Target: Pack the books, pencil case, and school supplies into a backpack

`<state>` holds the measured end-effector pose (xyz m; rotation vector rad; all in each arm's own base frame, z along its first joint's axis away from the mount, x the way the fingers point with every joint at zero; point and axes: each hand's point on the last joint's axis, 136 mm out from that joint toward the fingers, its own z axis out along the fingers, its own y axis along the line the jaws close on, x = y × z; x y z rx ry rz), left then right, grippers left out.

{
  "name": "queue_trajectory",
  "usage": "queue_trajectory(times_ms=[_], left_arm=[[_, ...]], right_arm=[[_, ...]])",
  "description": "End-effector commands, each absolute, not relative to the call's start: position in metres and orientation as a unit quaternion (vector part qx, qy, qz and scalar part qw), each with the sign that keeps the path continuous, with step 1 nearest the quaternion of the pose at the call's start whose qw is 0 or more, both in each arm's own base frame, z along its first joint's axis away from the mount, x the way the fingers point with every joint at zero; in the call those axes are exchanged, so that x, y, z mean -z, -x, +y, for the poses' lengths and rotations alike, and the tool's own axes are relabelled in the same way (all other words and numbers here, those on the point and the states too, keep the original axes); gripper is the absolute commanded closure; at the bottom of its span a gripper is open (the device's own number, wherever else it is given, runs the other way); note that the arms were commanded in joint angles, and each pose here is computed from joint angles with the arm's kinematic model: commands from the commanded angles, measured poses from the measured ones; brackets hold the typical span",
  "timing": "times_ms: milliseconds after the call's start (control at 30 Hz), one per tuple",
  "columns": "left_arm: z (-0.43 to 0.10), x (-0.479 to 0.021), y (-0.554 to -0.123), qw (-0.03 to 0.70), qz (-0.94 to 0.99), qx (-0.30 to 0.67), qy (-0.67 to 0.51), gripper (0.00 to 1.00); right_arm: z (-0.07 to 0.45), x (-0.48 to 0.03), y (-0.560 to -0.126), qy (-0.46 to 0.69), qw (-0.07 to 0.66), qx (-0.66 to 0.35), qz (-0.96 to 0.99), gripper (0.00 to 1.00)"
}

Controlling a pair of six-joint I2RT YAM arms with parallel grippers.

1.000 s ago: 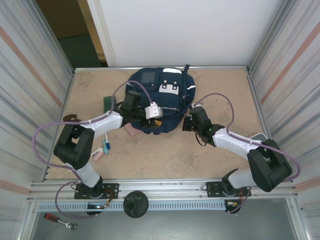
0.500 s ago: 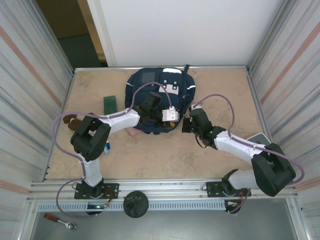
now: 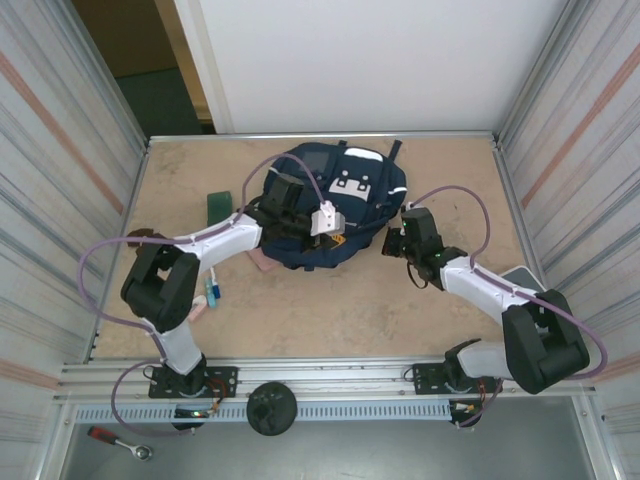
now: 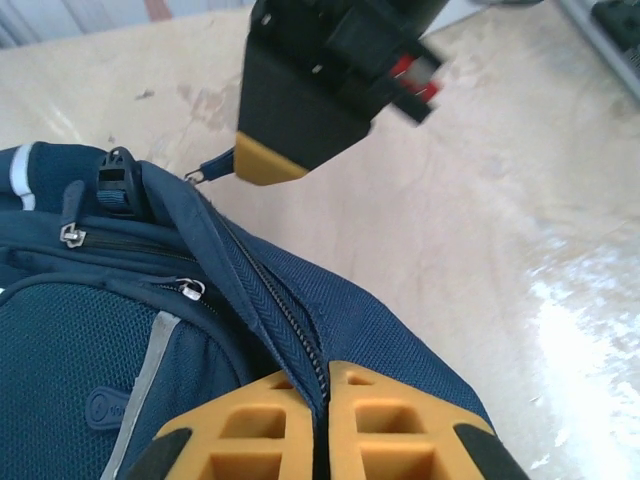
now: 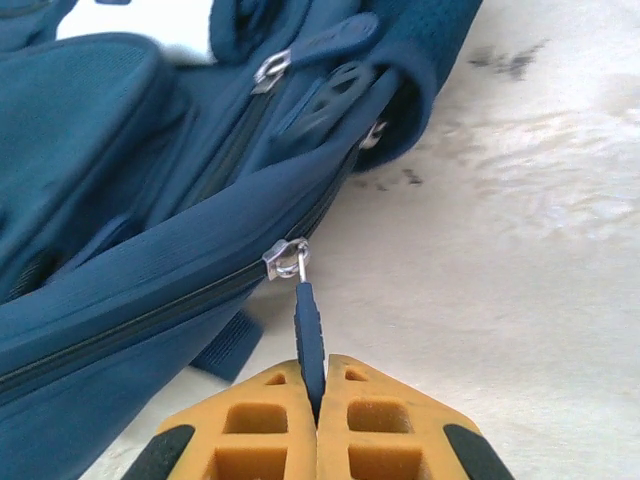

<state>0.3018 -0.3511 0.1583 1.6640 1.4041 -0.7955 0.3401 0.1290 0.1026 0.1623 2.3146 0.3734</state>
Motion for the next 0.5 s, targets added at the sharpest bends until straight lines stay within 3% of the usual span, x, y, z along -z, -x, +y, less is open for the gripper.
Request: queue_trajectory(times_ms=[0,167,333,467], left_arm=[[-0.349,-0.204,-0.279,0.424,0.502,0.371,-0.657,0.97],[-0.338,-0.202,-0.286,0.435,0.512,0.364,-0.645,0.97],[-0.336,-0.19,-0.29,0.428,0.524,0.361,-0.642,0.95],[-0.339,-0.183,-0.29,0.422,0.527,0.37,-0.638,0.95]], right_arm=[[0.083,-0.095,-0.347,-0.118,0.376,-0.071,0.916,1.0],[0.06,-0.085,-0.359,-0.159,0.358,-0.064,0.918,1.0],[0.077,-0.092,-0.361,-0.124,0.353,-0.114,0.92,0.98],[0.087,-0.11,-0.354,-0.109,0.344,-0.179,0.915,0.65]])
